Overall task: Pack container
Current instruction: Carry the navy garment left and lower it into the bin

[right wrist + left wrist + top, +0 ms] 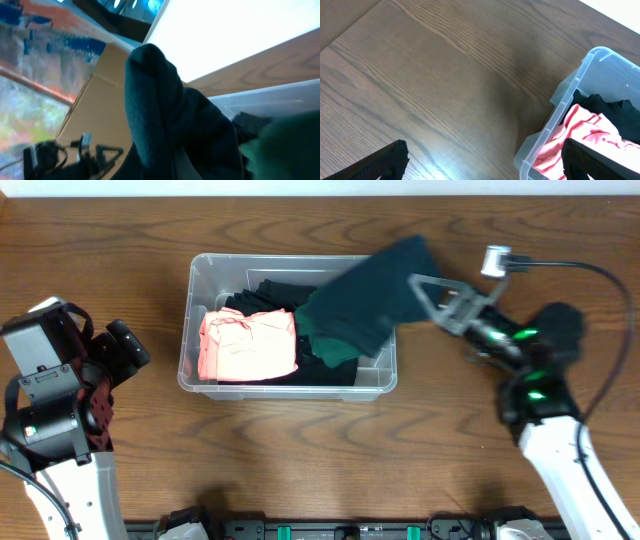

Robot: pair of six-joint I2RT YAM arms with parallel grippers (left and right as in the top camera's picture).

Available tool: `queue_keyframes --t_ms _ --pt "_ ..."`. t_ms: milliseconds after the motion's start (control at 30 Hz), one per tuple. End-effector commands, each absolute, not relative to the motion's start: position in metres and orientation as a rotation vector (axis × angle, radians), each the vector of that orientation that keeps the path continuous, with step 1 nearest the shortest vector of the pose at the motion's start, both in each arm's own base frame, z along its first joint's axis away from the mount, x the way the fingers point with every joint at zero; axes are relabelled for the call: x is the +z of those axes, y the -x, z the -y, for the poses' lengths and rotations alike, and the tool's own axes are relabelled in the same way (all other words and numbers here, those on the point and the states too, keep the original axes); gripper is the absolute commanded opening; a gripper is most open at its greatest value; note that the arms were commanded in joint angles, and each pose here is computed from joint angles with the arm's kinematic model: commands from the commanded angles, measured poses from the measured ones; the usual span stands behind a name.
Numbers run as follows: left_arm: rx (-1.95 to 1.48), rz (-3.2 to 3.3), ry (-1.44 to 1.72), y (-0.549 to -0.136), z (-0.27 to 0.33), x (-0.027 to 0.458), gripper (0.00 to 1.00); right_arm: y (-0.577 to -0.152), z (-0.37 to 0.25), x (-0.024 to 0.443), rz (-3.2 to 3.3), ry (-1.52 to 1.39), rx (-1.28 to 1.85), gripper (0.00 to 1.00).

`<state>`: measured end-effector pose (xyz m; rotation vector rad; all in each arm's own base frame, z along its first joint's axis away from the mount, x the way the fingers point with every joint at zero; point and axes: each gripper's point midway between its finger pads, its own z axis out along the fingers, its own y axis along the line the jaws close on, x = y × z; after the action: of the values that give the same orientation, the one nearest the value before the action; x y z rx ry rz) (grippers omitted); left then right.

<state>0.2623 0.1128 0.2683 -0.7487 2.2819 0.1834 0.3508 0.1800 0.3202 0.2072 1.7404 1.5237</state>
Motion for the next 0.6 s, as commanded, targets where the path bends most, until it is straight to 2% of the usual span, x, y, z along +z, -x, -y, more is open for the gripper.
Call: queue_keyframes --t_ms 0,200,367,567 --pt "0.196 -2.277 0.771 -0.260 -0.116 0.268 0.98 -0.383 -0.193 0.310 -1.640 -0.470 1.409 0.01" --pt "0.196 -2.277 0.771 -0.260 -0.116 0.268 0.98 -0.404 -0.244 0.279 -1.528 -0.568 1.424 0.01" --pt "0.196 -2.277 0.771 -0.260 -0.116 0.268 0.98 -0.430 -0.272 0.225 -1.537 -0.768 1.460 0.01" --pt "0.196 -2.277 0.771 -0.260 -0.116 0.268 0.98 -0.439 -0.295 0.179 -1.669 -0.719 1.429 0.01"
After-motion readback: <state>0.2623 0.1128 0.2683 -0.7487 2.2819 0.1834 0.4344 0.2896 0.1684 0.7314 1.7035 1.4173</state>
